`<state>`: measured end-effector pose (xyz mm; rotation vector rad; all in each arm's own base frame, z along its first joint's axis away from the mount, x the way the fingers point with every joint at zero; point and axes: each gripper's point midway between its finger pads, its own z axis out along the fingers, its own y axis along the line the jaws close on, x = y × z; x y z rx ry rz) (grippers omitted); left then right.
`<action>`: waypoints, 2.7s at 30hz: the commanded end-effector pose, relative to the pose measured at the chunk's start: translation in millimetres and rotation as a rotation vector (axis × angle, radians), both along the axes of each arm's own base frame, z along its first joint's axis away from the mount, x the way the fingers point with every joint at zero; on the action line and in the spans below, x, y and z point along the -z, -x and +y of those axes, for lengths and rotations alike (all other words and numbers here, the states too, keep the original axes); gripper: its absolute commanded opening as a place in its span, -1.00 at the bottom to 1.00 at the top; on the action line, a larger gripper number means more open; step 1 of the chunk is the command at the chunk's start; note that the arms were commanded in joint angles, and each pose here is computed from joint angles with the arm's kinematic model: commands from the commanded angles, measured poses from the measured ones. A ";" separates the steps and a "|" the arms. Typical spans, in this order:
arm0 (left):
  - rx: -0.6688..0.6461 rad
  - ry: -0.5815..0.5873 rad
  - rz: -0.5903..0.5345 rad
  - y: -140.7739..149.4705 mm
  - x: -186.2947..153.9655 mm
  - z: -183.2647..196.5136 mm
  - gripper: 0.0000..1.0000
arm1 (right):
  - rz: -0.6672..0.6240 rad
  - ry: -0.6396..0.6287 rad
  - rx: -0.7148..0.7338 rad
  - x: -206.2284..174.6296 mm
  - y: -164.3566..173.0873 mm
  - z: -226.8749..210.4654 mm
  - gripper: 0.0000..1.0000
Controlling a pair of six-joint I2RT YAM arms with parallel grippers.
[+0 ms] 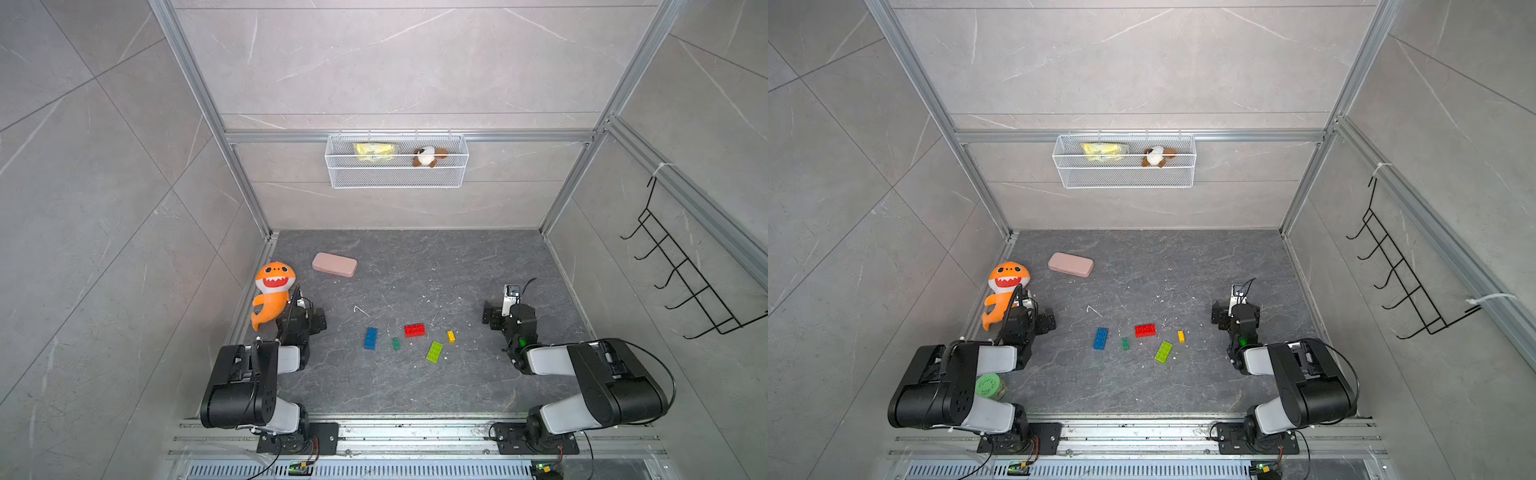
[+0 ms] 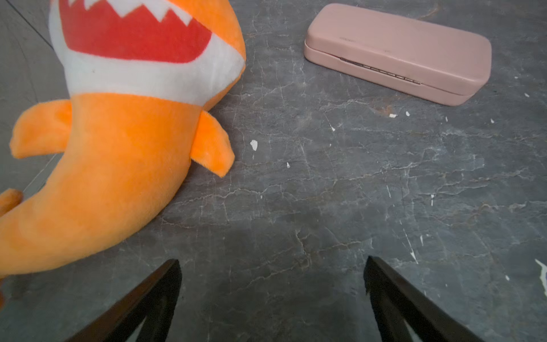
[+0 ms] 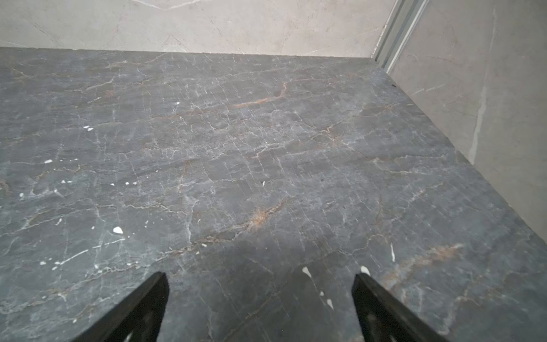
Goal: Assemble the number 5 with lego
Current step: Pick up the lego brick from the center of the board.
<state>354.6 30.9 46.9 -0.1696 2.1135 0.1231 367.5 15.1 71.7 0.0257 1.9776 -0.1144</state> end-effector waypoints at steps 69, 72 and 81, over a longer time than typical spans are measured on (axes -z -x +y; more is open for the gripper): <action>0.179 0.662 0.345 79.6 -77.7 -149.9 0.45 | 0.635 -0.475 -0.414 -54.9 87.6 178.1 -0.06; 0.155 0.672 0.363 92.5 -67.0 -148.7 0.43 | 0.676 -0.425 -0.468 -47.9 105.1 202.3 -0.08; 0.106 0.696 0.411 115.8 -38.8 -147.0 0.36 | 0.771 -0.280 -0.595 -27.6 138.7 274.5 0.00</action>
